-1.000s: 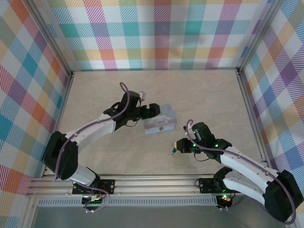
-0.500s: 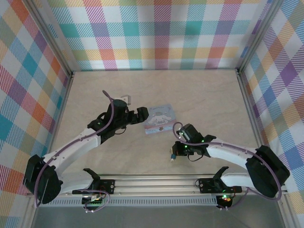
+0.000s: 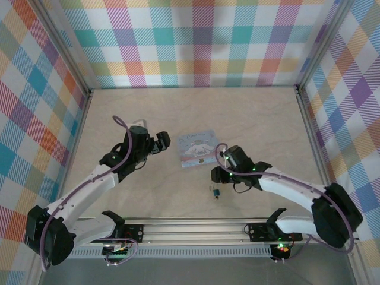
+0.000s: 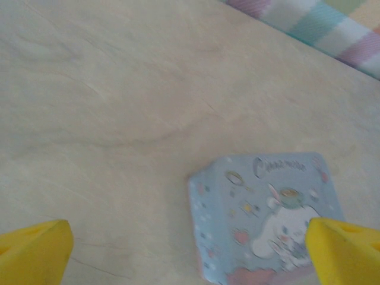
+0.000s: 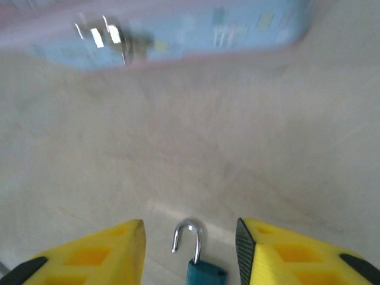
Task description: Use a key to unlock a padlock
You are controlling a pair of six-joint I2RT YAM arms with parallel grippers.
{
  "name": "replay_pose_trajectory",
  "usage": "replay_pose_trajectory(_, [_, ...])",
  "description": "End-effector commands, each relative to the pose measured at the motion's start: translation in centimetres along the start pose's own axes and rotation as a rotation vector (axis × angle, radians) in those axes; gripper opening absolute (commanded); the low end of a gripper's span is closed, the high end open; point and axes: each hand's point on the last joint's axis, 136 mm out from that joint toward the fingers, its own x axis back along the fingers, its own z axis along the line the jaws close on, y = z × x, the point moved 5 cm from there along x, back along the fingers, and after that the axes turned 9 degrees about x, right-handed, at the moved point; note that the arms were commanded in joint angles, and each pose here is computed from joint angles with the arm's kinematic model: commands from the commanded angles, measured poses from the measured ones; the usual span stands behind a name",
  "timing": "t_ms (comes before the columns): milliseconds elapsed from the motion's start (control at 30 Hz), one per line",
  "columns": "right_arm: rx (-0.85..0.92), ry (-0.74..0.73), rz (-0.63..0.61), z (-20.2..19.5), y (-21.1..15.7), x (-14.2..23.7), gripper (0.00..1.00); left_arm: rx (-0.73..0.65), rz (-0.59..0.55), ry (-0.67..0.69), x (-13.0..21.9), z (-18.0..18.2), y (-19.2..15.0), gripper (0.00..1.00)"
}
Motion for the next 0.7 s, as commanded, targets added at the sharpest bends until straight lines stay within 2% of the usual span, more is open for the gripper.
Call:
replay_pose_trajectory(0, [0.054,-0.105,-0.111,-2.7,2.5,3.1,0.51,-0.09,-0.154,0.121,1.2,2.2,2.4,1.0])
replay_pose_trajectory(100, [0.048,-0.16,-0.222,-5.2,4.1,5.6,0.63,-0.139,-0.276,0.209,1.9,4.1,4.0,1.0])
replay_pose_trajectory(233, [0.053,-0.287,-0.317,-8.9,5.3,7.7,0.85,-0.167,-0.418,0.284,1.6,6.8,4.7,1.0])
replay_pose_trajectory(333, [0.015,-0.389,-0.345,-12.1,5.2,8.1,0.99,-0.243,-0.457,0.321,0.7,8.5,4.1,1.0])
replay_pose_trajectory(467, [-0.035,-0.501,-0.381,-16.0,3.9,7.6,1.0,-0.322,-0.408,0.396,-0.7,10.6,3.1,1.0])
replay_pose_trajectory(667, [-0.071,-0.545,-0.398,-19.5,3.2,5.8,1.0,-0.325,-0.393,0.346,-2.4,12.5,2.2,1.0])
